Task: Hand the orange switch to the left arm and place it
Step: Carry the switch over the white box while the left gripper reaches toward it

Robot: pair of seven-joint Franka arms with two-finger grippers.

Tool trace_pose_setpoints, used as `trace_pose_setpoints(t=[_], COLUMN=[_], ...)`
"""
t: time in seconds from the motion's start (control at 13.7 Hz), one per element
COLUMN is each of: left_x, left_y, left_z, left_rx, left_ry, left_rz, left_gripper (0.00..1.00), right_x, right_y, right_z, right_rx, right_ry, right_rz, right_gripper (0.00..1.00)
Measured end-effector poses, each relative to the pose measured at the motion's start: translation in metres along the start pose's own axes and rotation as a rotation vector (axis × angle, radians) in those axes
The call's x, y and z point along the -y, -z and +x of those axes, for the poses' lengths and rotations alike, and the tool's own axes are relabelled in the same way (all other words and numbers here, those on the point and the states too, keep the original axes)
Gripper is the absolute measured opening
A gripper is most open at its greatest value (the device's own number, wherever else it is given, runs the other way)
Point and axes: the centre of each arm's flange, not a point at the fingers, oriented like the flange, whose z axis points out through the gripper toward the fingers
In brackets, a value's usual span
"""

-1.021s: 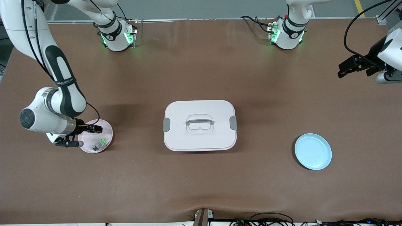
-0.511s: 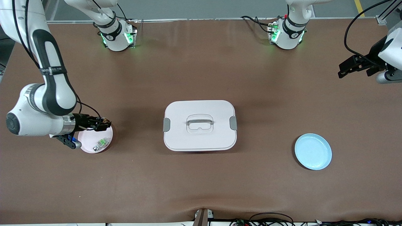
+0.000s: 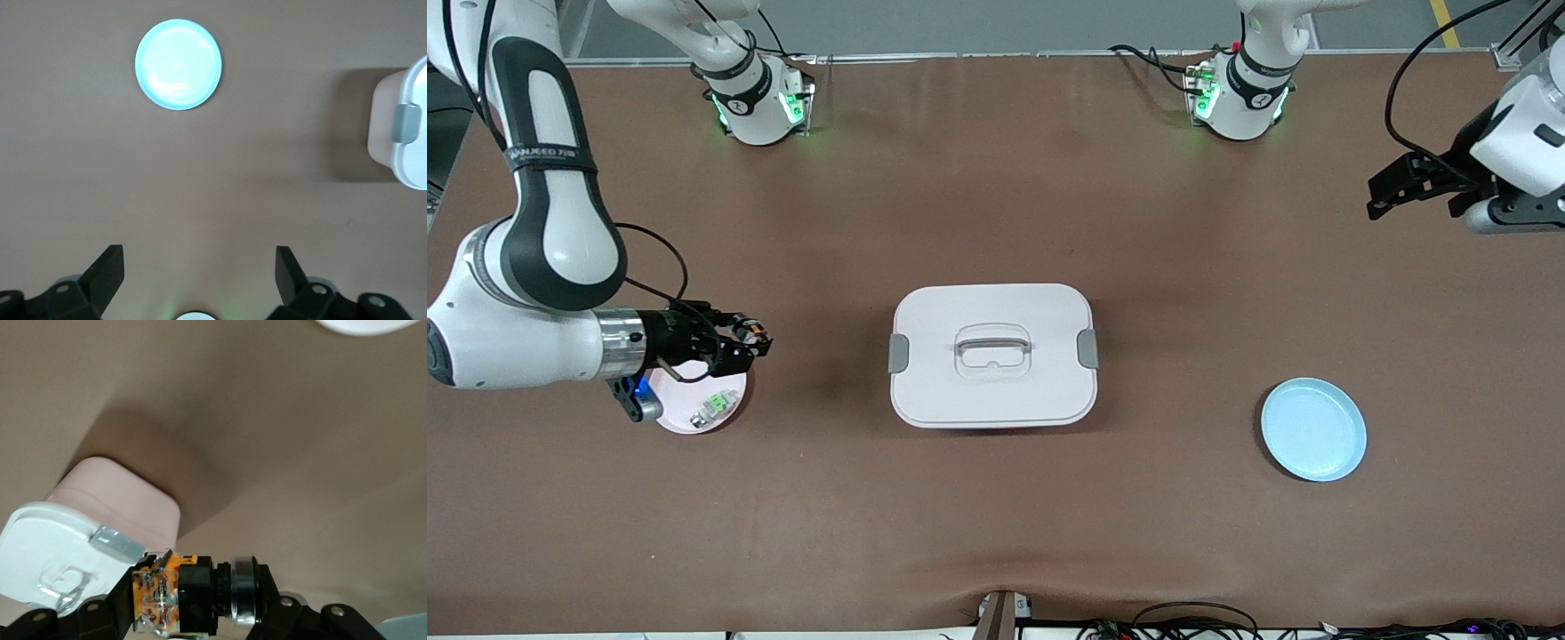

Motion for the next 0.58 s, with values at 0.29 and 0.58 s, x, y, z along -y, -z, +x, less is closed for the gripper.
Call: trace_pose_setpoints(t=[0.29,0.58], left_x=[-0.028,-0.05], left_y=[-0.002,-0.012], left_z=[0.009,0.02], left_rx=[0.01,0.036], left_ry=[-0.045,-0.084], left_rz=[-0.077,-0.166], left_gripper=[1.0,1.0], right_x=[0.045,0.08], right_y=[-0.012,-0.014], right_z=[-0.057,-0.104], right_rx=[0.054,0.098], right_ry=[-0.174,-0.316], right_rz=[0.039,0.098], right_gripper=[0.73,0.73])
